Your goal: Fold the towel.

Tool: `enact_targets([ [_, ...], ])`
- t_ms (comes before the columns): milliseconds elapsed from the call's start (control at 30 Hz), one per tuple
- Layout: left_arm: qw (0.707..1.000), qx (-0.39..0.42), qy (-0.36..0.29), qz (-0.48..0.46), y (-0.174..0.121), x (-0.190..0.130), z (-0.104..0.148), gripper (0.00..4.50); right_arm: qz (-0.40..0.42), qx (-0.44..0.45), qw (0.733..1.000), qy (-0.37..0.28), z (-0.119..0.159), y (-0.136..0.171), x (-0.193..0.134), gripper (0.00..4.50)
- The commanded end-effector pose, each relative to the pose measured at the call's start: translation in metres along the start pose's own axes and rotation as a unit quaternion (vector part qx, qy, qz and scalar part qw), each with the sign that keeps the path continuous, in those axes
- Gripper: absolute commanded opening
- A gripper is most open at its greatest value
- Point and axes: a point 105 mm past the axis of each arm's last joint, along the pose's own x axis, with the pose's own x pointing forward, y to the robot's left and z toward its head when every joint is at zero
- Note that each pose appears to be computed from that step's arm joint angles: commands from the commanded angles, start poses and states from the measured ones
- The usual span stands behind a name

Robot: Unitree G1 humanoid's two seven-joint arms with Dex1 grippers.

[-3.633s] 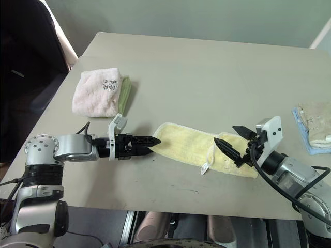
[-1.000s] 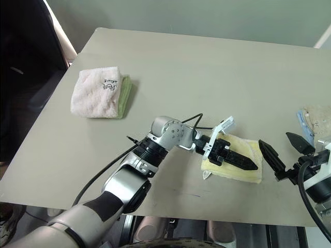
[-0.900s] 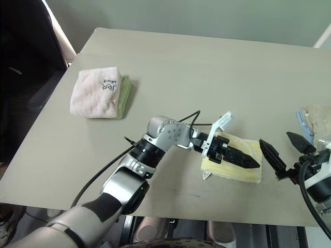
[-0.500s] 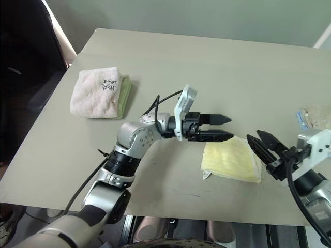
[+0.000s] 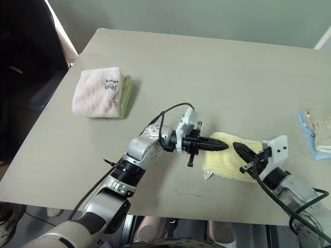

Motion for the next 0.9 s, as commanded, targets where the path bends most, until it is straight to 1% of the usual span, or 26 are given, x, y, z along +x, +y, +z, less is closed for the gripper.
enact_targets([
  [33, 0.997, 0.045, 0.066, -0.002, 0.002, 0.010, -0.039, 0.04, -0.024, -0.003, 1.000, 0.018, -0.023, -0.013, 0.007, 0.00],
  [100, 0.996, 0.046, 0.080, 0.004, 0.002, 0.012, -0.055, 0.04, -0.029, 0.003, 0.999, 0.033, -0.039, -0.014, 0.009, 0.00],
  [133, 0.996, 0.039, 0.084, 0.020, 0.006, 0.013, -0.061, 0.04, -0.016, 0.007, 0.999, 0.045, -0.048, -0.009, 0.009, 0.00],
  [233, 0.994, 0.040, 0.091, 0.055, 0.015, 0.014, -0.069, 0.04, 0.009, 0.001, 0.997, 0.071, -0.062, 0.002, 0.005, 0.00],
  [367, 0.996, 0.021, 0.063, 0.052, 0.016, 0.012, -0.061, 0.04, -0.003, -0.008, 0.998, 0.062, -0.056, -0.006, 0.002, 0.00],
  [433, 0.997, 0.021, 0.064, 0.040, 0.013, 0.009, -0.059, 0.04, -0.014, -0.010, 0.998, 0.056, -0.049, -0.013, 0.000, 0.00],
  [533, 0.999, -0.007, 0.050, 0.010, 0.008, 0.004, -0.046, 0.04, -0.035, -0.008, 0.999, 0.038, -0.031, -0.026, -0.003, 0.00],
  [633, 0.997, -0.018, 0.060, -0.036, -0.005, -0.008, -0.032, 0.00, -0.037, -0.019, 0.999, -0.002, 0.000, -0.033, -0.009, 0.55],
  [733, 0.997, -0.005, 0.065, -0.034, -0.005, -0.019, -0.018, 0.00, -0.045, -0.036, 0.998, -0.023, 0.020, -0.040, -0.015, 1.55],
  [833, 0.998, 0.004, 0.058, -0.022, -0.002, -0.024, -0.007, 0.00, -0.037, -0.044, 0.998, -0.019, 0.027, -0.039, -0.020, 2.57],
  [900, 0.999, 0.009, 0.037, -0.009, 0.001, -0.027, 0.008, 0.00, -0.021, -0.040, 0.999, -0.011, 0.031, -0.035, -0.026, 3.28],
])
